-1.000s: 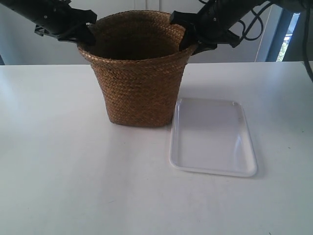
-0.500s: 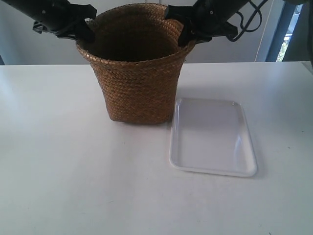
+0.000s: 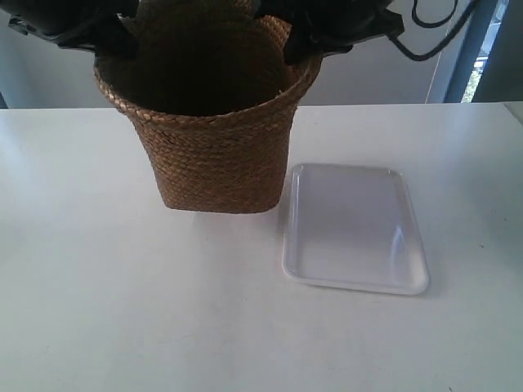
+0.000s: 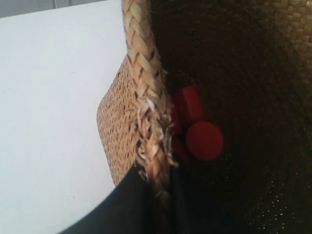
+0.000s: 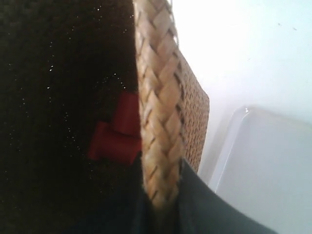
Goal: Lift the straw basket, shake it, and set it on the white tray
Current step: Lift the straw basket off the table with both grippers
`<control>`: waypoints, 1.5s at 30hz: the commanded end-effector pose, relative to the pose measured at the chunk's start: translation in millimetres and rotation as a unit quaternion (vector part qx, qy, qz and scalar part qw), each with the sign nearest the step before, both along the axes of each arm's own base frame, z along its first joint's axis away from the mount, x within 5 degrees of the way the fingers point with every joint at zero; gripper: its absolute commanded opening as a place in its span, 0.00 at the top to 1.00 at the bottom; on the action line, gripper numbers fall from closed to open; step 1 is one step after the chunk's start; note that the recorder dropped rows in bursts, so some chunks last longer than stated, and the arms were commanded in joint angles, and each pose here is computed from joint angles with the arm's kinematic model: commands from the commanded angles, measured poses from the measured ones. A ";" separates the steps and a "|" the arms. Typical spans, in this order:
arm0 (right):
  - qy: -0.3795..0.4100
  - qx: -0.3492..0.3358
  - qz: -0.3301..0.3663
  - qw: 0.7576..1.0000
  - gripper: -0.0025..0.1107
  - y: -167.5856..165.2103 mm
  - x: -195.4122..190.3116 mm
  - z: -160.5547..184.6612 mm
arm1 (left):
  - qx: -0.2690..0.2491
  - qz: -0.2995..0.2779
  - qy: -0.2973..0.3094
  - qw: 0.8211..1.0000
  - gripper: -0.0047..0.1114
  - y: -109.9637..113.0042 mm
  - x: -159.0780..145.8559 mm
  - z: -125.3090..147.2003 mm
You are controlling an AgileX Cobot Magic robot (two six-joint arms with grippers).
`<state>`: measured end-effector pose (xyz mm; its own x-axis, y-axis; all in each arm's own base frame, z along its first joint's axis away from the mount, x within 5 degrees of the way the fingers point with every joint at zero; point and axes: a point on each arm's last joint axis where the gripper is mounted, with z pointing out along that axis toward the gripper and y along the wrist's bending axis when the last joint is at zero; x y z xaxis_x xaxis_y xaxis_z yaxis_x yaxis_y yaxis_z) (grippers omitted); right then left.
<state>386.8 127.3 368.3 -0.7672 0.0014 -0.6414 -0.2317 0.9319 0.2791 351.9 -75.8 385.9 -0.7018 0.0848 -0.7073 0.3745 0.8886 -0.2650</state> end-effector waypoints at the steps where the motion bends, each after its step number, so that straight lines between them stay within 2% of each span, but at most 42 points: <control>1: -0.059 0.013 0.000 0.998 0.98 0.9 -34.1 13.0 | -0.019 0.009 -0.037 0.999 0.96 0.2 -35.6 6.9; 3: -0.070 0.017 -0.001 0.997 0.98 -0.6 -50.5 9.7 | -0.021 0.007 -0.048 0.999 0.96 -0.8 -49.0 8.9; 7: -0.116 0.033 0.002 0.993 0.98 -2.6 -88.4 8.1 | 0.005 -0.042 -0.052 0.998 0.96 -14.3 -73.9 5.1; 14: -0.135 0.047 0.011 0.990 0.98 -0.3 -123.8 -16.2 | -0.026 -0.017 -0.107 0.994 0.96 -27.8 -107.9 -14.2; 17: -0.153 0.029 0.026 0.987 0.98 1.4 -134.7 -32.3 | -0.032 -0.012 -0.121 0.992 0.96 -27.8 -123.4 -24.7; 22: -0.175 0.019 0.035 0.984 0.98 -5.0 -152.7 -40.0 | -0.026 -0.006 -0.122 0.992 0.96 -19.8 -145.8 -44.1; 26: -0.182 0.010 0.039 0.983 0.98 -13.2 -167.8 -41.2 | -0.020 -0.009 -0.142 0.990 0.96 -13.7 -159.9 -40.5; 32: -0.176 0.010 0.042 0.983 0.98 -22.4 -187.2 -39.5 | -0.024 -0.019 -0.142 0.989 0.96 -11.3 -171.8 -35.2; 35: -0.167 0.031 0.033 0.985 0.98 -22.3 -189.7 -37.9 | -0.024 -0.021 -0.142 0.989 0.96 -11.0 -173.5 -34.5; 40: -0.151 0.023 0.035 0.988 0.98 -16.9 -179.3 -48.8 | -0.036 -0.010 -0.132 0.991 0.96 -12.4 -169.2 -42.5; 45: -0.165 0.011 0.041 0.985 0.98 -12.3 -168.1 -55.6 | -0.022 0.001 -0.147 0.989 0.96 -11.2 -162.5 -54.4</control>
<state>214.3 113.4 311.2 -0.5817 0.0101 -0.8133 -0.3472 0.9012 0.2595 187.2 -87.6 331.1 -0.5122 0.0437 -0.8577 0.4358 0.8738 -0.2157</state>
